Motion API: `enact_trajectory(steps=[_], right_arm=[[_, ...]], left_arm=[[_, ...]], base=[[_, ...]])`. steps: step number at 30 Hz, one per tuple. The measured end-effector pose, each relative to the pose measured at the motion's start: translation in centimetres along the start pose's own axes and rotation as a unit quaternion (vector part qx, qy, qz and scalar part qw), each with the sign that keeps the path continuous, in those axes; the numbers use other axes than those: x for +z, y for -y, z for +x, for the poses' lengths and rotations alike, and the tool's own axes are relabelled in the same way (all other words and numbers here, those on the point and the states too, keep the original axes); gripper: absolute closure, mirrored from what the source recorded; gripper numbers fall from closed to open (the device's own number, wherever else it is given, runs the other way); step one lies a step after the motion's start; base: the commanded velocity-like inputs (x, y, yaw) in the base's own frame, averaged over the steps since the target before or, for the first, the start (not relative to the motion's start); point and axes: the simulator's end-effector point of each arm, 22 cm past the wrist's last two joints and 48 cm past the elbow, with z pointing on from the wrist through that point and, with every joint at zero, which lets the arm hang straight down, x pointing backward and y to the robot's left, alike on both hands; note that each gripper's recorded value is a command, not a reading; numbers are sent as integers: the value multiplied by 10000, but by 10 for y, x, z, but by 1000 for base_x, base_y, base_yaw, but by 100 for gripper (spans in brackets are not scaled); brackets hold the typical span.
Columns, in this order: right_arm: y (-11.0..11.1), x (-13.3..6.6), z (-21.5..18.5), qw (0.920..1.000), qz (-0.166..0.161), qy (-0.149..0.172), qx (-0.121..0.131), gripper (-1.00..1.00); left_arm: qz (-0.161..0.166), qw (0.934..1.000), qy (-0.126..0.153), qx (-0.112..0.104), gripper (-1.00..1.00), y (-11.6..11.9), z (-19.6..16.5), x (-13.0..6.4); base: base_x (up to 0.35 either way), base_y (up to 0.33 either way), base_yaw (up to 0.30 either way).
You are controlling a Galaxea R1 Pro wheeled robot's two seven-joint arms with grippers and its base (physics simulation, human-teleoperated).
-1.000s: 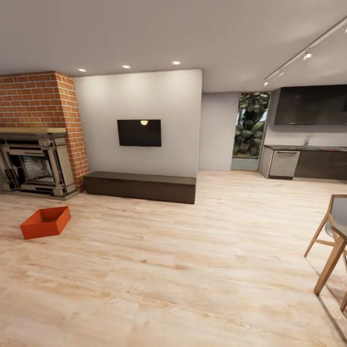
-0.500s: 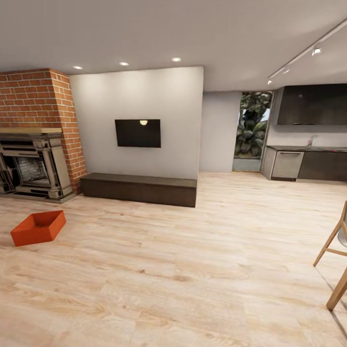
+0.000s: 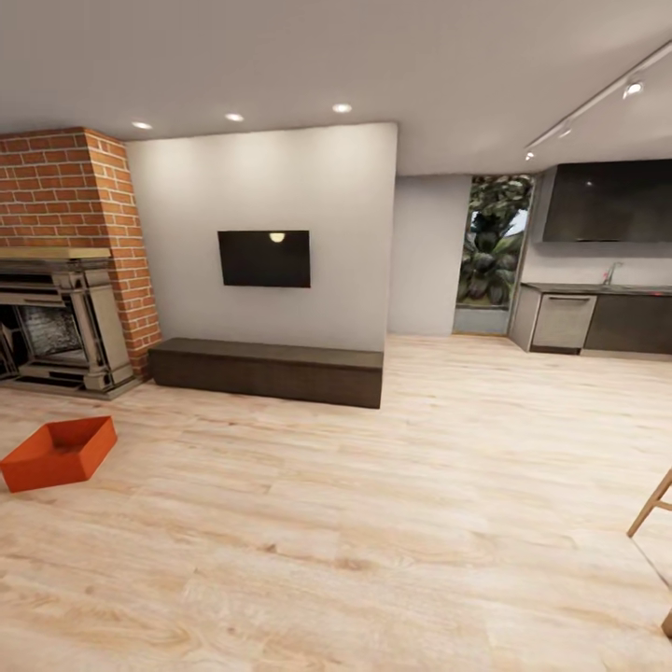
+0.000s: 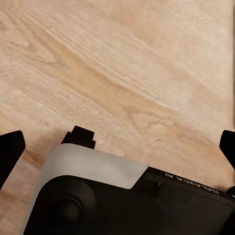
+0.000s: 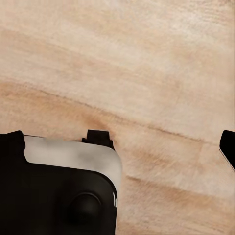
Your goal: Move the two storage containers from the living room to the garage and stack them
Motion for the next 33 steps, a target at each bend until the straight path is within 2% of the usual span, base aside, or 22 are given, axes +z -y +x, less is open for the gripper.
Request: enact_trajectory(steps=[12,24,33], right_arm=[[-8,0,0,10000,-49,-2,25,-100],[-6,0,0,10000,-36,-10,37,-100],[-8,0,2,10000,-57,-52,0,-100]], left_arm=[[8,10000,-2,0,-100,1,0,0],[9,10000,-3,0,-100,1,0,0],[8,10000,-3,-1,-100,1,0,0]], base=[[322,0,0],[322,0,7],[322,0,244]])
